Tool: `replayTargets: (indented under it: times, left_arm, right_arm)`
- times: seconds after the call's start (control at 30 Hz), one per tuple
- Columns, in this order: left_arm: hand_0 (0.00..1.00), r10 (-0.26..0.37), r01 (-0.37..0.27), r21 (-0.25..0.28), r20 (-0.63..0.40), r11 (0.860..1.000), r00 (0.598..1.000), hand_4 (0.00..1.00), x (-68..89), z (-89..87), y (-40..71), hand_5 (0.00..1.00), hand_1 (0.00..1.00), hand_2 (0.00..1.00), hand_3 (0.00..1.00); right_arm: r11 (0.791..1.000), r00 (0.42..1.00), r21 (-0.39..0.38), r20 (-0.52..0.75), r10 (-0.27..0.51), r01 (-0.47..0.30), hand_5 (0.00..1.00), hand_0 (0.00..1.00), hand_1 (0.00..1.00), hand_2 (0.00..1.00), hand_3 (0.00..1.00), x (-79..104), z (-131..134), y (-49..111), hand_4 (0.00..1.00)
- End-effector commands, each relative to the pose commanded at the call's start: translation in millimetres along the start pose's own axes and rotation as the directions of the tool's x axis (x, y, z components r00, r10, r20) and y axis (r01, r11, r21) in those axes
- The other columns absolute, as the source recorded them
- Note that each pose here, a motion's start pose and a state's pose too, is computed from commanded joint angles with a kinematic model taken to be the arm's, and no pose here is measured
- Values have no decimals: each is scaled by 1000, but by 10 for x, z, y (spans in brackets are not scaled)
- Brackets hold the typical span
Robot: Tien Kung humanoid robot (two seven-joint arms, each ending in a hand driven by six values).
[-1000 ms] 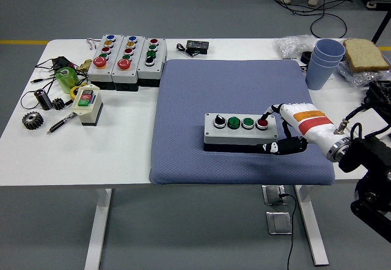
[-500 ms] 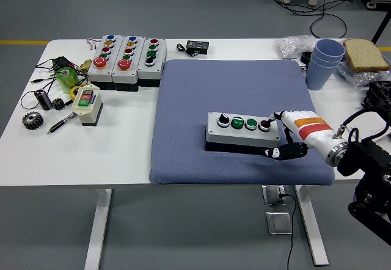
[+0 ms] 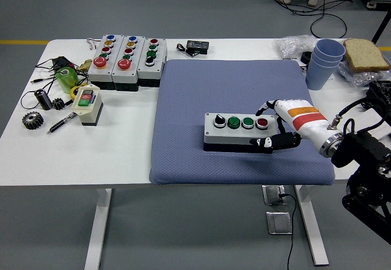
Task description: Pick up the button,place it on the desk,press the button,press the button
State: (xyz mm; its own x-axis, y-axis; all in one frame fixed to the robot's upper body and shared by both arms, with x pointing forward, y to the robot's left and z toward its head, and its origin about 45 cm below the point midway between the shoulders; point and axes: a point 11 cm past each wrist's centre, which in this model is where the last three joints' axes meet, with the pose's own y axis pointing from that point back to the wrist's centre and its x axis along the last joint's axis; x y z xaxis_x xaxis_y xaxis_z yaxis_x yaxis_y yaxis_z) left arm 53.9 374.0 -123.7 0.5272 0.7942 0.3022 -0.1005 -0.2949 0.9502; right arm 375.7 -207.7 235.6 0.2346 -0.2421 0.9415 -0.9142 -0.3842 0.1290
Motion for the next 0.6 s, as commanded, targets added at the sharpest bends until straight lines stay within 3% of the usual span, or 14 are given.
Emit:
replayTargets:
  times: [0.6]
  left_arm:
    - [624,2,-2,-1,0,1000,1000,342,9,7,0,655,662,673,590]
  right_arm:
    - [998,998,3,-11,-67,67,567,130,2,163,654,-203,-47,-25,949]
